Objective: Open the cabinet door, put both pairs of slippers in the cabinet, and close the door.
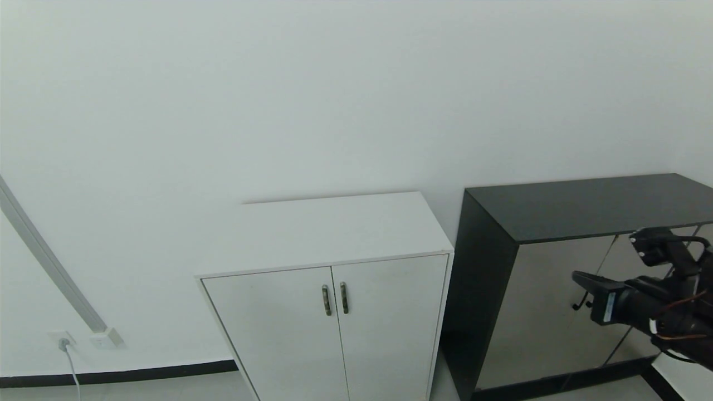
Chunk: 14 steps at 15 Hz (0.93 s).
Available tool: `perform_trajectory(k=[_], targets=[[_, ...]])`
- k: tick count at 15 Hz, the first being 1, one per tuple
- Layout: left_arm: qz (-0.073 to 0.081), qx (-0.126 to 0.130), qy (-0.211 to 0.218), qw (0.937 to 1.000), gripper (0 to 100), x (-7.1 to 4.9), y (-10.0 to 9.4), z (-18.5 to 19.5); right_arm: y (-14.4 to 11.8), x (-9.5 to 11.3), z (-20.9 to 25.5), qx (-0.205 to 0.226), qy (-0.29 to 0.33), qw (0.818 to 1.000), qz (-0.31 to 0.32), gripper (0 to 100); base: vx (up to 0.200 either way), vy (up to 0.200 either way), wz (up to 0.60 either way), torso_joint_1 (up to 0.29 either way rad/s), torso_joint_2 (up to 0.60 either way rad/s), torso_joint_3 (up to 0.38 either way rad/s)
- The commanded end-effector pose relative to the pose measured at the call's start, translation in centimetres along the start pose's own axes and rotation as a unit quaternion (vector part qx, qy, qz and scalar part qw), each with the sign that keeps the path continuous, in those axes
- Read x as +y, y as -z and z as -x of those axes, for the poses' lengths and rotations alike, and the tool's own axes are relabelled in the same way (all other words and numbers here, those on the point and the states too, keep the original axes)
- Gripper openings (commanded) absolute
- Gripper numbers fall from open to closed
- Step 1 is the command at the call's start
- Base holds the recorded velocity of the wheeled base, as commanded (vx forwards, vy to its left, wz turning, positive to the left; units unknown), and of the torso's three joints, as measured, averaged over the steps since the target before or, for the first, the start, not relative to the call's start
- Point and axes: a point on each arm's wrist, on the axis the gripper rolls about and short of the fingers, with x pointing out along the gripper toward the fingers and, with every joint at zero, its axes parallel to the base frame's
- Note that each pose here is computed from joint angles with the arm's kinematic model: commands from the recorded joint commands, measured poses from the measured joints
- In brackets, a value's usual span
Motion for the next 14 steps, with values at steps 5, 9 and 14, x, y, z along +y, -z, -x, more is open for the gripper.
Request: perform_trajectory(k=[5, 9, 14], targets=[[0.000, 0.001, 0.000, 1.0000, 0, 0.0, 0.0, 0.0, 2.0, -0.2, 7.7, -0.032, 0.004, 0.999, 0.007, 0, 0.000, 0.000, 0.00, 0.000, 0.00, 0.000], [0.000, 0.001, 0.000, 1.0000, 0, 0.0, 0.0, 0.0, 2.9, 0.3, 10.7, -0.024, -0.017, 1.000, 0.009, 0, 0.000, 0.000, 0.00, 0.000, 0.00, 0.000], [0.000, 0.001, 0.000, 1.0000, 0, 0.0, 0.0, 0.0, 4.9, 0.7, 13.9, 0.016, -0.032, 0.999, 0.004, 0, 0.000, 0.000, 0.00, 0.000, 0.00, 0.000]])
